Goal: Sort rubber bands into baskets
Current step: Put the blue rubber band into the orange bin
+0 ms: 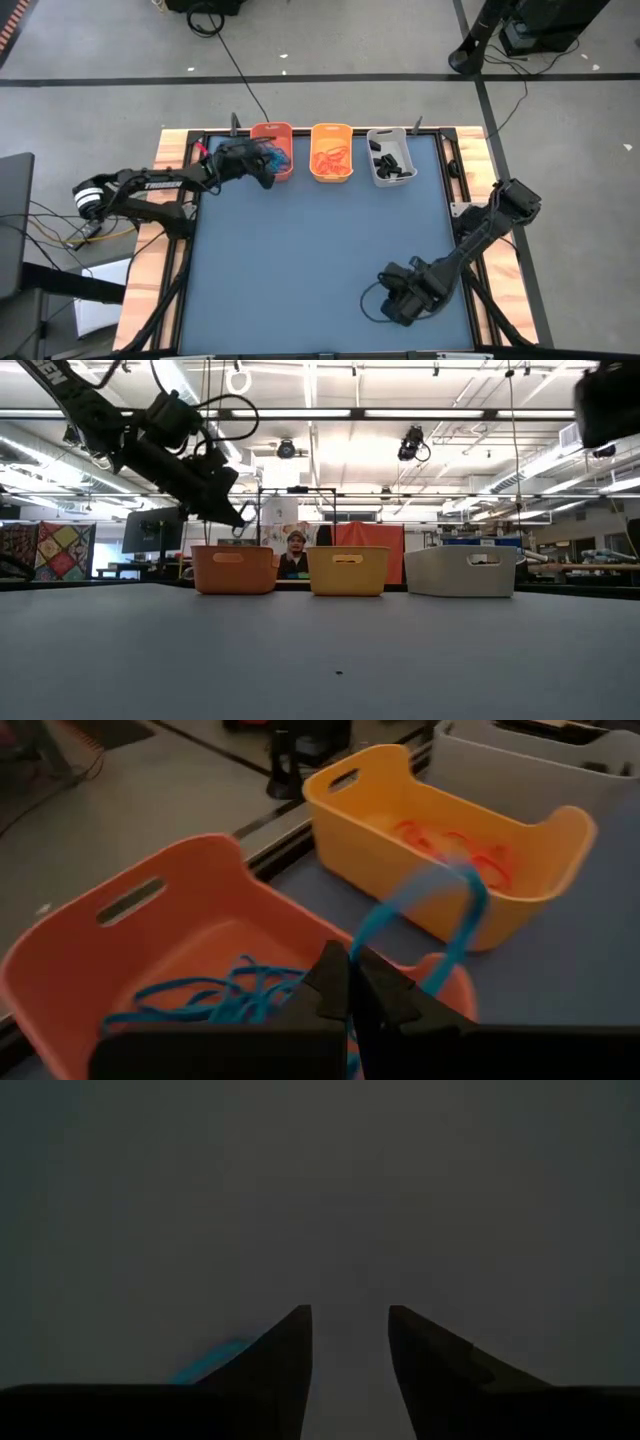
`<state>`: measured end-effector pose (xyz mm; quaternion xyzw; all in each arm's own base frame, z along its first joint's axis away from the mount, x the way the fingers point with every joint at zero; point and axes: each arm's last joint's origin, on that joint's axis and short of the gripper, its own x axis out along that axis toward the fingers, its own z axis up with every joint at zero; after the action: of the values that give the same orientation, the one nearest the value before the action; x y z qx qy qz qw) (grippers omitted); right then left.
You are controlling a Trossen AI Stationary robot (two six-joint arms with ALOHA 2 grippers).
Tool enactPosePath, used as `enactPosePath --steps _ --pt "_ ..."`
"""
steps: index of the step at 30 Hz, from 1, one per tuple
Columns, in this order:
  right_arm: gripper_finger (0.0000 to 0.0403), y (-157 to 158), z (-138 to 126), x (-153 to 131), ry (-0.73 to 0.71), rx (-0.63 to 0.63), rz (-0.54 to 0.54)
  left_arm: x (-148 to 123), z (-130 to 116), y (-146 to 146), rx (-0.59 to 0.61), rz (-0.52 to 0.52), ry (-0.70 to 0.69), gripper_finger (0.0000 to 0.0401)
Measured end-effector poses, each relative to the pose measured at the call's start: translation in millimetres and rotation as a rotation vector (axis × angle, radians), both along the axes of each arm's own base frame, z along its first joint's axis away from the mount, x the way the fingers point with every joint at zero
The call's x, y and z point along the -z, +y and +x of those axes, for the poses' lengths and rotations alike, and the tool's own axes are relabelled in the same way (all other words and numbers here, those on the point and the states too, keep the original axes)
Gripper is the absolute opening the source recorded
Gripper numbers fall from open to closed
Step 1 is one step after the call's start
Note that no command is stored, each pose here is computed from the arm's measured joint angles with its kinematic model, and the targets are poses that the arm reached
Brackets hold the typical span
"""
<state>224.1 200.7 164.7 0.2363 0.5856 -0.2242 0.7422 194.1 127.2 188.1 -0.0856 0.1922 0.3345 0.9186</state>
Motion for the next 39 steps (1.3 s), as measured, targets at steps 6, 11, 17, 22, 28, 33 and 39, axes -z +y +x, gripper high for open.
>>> enactPosePath --steps 6,11,17,22,28,33,39 --pt "0.0146 14.9 -5.7 10.4 -0.039 -0.006 0.067 7.2 -9.2 19.3 -0.039 -0.043 0.006 0.0007" --pt "0.0146 19.0 -5.0 19.1 -0.041 -0.029 0.052 14.5 -14.5 31.3 -0.090 -0.066 0.023 0.0008" --pt "0.0146 21.8 -1.9 19.9 -0.069 -0.038 0.072 21.4 -13.4 44.1 -0.147 -0.118 0.023 0.0034" --pt "0.0146 22.8 -2.3 20.0 -0.051 -0.043 0.096 23.1 -4.4 57.3 -0.162 -0.147 0.057 0.0086" --pt "0.0146 25.4 -0.9 19.4 -0.051 -0.003 0.149 13.9 3.8 65.7 -0.156 -0.141 0.087 0.0158" --pt "0.0146 27.5 -2.5 19.4 -0.017 0.015 0.192 1.9 1.5 68.7 -0.172 -0.124 0.079 0.0205" --pt "0.0146 33.4 -8.7 19.4 -0.016 0.012 0.196 -5.5 1.9 61.4 -0.085 -0.109 0.084 0.0223"
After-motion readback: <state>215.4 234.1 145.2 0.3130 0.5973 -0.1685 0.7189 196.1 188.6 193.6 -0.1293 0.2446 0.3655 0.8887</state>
